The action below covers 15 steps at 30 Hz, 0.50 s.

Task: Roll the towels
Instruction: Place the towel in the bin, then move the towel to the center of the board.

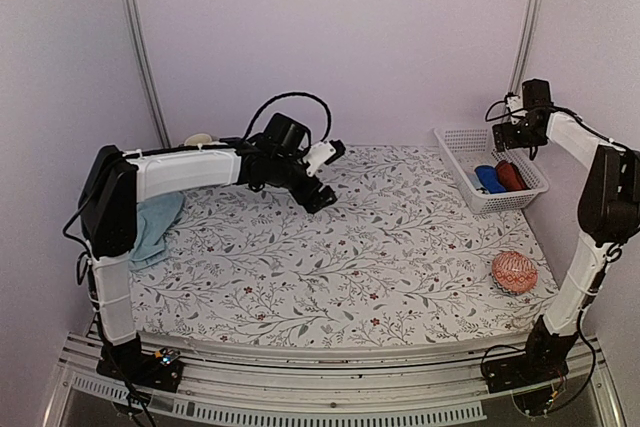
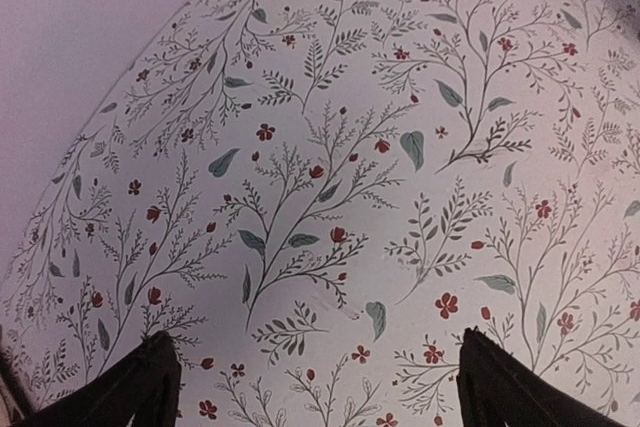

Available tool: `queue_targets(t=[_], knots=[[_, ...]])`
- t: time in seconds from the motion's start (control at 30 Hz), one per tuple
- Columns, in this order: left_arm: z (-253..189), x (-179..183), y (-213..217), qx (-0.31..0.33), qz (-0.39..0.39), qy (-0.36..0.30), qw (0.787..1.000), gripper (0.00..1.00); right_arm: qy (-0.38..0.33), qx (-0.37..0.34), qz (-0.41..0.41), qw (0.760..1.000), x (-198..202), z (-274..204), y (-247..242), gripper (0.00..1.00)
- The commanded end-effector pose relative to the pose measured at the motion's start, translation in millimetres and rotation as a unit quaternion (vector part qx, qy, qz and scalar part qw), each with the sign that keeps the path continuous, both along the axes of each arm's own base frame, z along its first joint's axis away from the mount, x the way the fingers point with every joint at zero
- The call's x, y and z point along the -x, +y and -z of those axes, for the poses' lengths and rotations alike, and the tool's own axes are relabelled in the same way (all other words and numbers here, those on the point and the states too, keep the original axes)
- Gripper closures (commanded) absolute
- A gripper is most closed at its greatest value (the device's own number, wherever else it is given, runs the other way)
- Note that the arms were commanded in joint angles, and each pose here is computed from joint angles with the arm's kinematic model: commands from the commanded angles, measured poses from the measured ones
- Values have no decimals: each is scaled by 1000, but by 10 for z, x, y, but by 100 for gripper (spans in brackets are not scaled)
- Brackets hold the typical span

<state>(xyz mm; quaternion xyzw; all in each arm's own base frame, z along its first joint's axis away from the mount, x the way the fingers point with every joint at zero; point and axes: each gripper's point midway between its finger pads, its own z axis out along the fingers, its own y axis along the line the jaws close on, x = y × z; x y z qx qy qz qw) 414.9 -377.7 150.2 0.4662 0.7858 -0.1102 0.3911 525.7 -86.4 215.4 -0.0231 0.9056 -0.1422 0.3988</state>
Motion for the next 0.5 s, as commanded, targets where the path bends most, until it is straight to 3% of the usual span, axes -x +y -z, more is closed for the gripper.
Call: queue_targets(t=[0.0,0.17,0.3,0.4,0.47], knots=[[-46,-299,149,8,-62,-6,998,3,-20,-69,26,997,36,-236,130,1],[-233,-789,603,-3,-206,-49,977,3,-41,-106,-25,993,40,-468,375,1],[-289,-1062,1226,-14,-359,-46,932,3,-54,-211,-69,973,30,-556,717,1],[-105,-1104,1799,-23,-450,12,893,3,-54,-297,-133,944,61,-587,1145,1],[70,-1036,2152,-18,-500,54,864,3,-59,-297,-156,940,53,-611,1383,1]])
